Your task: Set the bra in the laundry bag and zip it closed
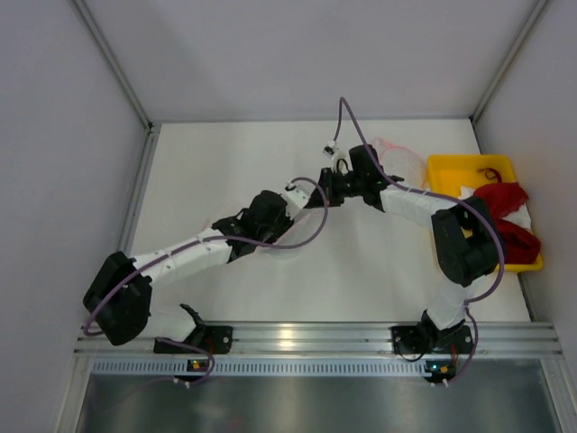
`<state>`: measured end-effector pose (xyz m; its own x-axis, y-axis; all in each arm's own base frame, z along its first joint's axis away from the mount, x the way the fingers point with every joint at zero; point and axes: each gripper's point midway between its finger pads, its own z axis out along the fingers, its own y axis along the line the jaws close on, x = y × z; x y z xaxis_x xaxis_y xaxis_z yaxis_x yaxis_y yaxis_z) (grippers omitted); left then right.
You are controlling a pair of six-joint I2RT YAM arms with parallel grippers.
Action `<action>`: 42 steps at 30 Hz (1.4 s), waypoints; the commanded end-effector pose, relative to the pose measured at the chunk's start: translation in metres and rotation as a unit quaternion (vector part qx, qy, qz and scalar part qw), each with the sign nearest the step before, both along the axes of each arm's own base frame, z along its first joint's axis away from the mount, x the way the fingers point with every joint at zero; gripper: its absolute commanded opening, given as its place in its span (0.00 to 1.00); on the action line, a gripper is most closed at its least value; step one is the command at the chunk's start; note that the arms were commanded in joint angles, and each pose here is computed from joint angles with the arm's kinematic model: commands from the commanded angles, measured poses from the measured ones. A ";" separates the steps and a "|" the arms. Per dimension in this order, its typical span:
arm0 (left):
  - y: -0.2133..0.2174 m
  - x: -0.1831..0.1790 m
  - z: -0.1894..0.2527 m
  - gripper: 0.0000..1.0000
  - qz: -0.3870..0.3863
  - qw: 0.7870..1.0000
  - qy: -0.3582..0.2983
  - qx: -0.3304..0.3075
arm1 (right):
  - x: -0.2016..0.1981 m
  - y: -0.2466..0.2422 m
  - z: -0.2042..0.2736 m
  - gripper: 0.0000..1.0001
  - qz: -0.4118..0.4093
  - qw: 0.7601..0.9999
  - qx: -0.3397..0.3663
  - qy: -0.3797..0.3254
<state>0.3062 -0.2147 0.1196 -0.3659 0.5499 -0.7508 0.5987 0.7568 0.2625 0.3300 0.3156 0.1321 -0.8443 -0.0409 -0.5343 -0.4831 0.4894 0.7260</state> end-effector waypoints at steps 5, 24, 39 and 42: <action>-0.030 -0.015 -0.013 0.00 -0.053 0.994 -0.025 0.091 | -0.001 0.009 0.026 0.00 0.011 0.999 0.042 -0.025; -0.038 0.024 -0.062 0.00 0.085 0.995 0.054 0.010 | -0.042 -0.008 0.008 0.00 0.011 0.999 0.032 0.035; 0.028 0.046 -0.001 0.00 0.327 0.944 0.040 -0.035 | -0.069 0.019 0.019 0.00 0.052 0.994 0.063 0.076; 0.013 0.045 -0.022 0.00 0.330 0.943 0.047 -0.020 | -0.082 0.035 0.026 0.00 0.078 0.990 0.082 0.088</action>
<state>0.3459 -0.2024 0.0976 -0.6889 0.2023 -0.6960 0.1124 0.9785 0.1731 0.2647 0.3268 0.1224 -0.9336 -0.0582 -0.3536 -0.3447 0.4157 0.8417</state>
